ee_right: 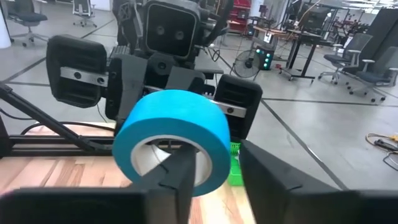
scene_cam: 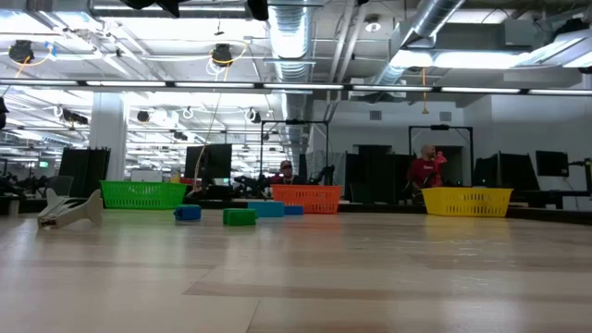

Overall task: Pick and place Stapler, Stapler remover, tape
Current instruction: Put the light blue tape into the yellow bin

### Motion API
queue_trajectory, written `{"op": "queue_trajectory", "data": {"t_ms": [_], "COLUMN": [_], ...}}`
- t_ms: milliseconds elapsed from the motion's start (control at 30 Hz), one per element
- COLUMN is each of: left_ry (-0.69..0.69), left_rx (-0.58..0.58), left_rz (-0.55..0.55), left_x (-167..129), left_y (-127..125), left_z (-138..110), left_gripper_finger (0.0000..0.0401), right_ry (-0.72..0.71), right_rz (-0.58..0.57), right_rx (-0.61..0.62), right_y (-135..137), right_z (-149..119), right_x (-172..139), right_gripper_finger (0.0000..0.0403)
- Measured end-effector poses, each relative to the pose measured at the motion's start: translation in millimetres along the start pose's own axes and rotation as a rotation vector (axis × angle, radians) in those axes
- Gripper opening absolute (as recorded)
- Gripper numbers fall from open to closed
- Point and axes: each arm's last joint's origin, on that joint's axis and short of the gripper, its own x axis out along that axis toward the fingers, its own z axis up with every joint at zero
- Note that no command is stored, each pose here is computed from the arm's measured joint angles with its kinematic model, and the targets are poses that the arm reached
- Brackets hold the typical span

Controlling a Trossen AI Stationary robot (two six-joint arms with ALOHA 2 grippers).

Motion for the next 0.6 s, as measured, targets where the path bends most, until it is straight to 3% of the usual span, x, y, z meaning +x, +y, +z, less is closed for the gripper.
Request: {"op": "queue_trajectory", "data": {"t_ms": [333, 600], "left_ry": [-0.002, 0.013], "left_rx": [-0.002, -0.068], "left_rz": [0.004, 0.030], "left_x": [0.0, -0.1], "left_y": [0.1, 1.1], "left_z": [0.2, -1.8], "left_gripper_finger": [0.0055, 0.0107], "right_ry": [0.006, 0.003], "right_rz": [0.002, 0.001], "right_rx": [-0.005, 0.002], "right_y": [0.5, 0.4], "right_z": [-0.6, -0.3], "right_x": [0.1, -0.1], "right_gripper_finger": [0.0025, 0.0032]}}
